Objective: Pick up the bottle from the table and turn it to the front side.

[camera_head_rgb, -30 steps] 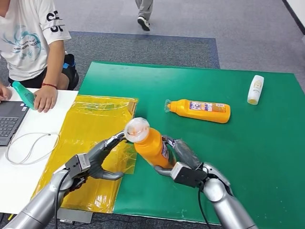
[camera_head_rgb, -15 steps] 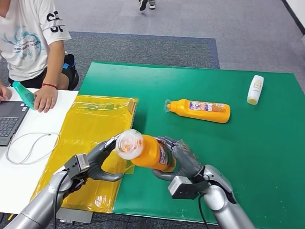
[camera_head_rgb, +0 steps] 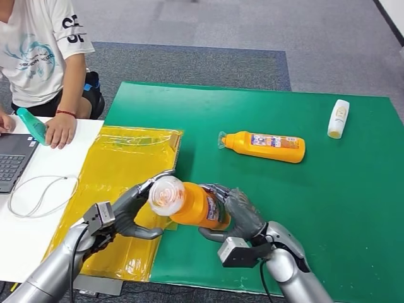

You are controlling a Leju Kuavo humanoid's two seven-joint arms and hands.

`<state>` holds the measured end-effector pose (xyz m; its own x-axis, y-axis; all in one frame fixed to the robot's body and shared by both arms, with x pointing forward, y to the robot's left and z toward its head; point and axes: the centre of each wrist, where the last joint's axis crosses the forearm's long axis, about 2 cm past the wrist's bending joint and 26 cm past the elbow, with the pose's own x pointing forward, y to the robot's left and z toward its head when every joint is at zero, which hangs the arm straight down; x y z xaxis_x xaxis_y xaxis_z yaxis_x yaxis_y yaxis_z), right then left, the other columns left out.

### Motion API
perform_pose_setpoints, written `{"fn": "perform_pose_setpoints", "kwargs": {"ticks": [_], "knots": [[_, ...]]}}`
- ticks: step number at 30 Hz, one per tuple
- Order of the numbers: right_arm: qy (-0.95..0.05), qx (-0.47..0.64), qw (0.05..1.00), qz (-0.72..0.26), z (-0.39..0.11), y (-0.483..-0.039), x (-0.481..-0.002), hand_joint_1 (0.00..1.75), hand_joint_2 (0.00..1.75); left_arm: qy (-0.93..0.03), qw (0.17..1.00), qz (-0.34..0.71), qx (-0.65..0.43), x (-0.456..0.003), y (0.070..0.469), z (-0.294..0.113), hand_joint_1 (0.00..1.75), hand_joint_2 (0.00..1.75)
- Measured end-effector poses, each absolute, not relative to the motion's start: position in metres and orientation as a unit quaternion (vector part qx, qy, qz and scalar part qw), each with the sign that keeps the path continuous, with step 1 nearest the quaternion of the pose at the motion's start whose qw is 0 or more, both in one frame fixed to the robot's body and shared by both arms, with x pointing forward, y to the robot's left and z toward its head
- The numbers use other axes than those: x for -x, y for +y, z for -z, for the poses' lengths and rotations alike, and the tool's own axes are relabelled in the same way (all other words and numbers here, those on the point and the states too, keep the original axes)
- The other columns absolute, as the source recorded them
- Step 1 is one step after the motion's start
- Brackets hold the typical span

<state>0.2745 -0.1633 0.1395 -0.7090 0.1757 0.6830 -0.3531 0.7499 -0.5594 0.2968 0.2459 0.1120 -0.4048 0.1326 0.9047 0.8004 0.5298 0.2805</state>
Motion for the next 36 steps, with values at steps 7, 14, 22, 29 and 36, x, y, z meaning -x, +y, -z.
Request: {"fn": "perform_pose_setpoints", "kwargs": {"ticks": [7, 14, 22, 29, 36], "knots": [[-0.848, -0.062, 0.394, -0.350, -0.135, -0.161, -0.283, 1.75, 1.75, -0.753, 0.408, 0.391, 0.336, -0.309, 0.225, -0.134, 0.00, 1.75], [-0.840, -0.063, 0.402, -0.358, -0.130, -0.156, -0.286, 1.75, 1.75, -0.752, 0.381, 0.410, 0.348, -0.317, 0.206, -0.153, 0.00, 1.75], [-0.838, -0.051, 0.403, -0.365, -0.127, -0.155, -0.287, 1.75, 1.75, -0.751, 0.375, 0.412, 0.353, -0.317, 0.198, -0.157, 0.00, 1.75], [-0.839, -0.034, 0.403, -0.365, -0.127, -0.151, -0.284, 1.75, 1.75, -0.752, 0.374, 0.408, 0.358, -0.316, 0.193, -0.157, 0.00, 1.75], [-0.851, -0.010, 0.390, -0.351, -0.131, -0.150, -0.278, 1.75, 1.75, -0.752, 0.376, 0.399, 0.365, -0.315, 0.191, -0.156, 0.00, 1.75]]}}
